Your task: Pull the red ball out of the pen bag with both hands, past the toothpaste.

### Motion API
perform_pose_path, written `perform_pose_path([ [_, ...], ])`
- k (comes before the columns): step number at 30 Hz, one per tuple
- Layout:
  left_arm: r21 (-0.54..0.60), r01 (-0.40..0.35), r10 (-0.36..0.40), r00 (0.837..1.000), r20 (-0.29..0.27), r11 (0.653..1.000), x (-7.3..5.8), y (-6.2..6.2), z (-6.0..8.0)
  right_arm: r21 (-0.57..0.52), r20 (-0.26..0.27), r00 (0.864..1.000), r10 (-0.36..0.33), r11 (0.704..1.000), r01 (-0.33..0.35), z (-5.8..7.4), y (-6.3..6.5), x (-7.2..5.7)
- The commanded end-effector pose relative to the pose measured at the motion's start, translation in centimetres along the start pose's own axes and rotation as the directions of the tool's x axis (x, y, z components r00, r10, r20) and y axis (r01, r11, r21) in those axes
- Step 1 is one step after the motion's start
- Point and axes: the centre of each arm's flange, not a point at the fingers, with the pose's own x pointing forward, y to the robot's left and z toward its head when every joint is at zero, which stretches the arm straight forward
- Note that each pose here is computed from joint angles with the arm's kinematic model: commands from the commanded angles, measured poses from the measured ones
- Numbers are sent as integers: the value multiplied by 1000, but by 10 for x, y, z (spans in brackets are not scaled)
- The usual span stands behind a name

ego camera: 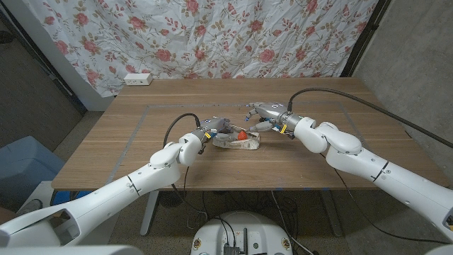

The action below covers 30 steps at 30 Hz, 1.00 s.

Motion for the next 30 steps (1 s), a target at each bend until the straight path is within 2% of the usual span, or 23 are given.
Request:
perform_pose_path([
  [1,1,-4,4,1000,10,1000,1,-1,0,-9,-10,1000,22,1000,-22,8,6,8],
  [30,2,0,0,1000,12,1000,1,-2,0,-9,-18,999,48,999,-48,15,22,16],
])
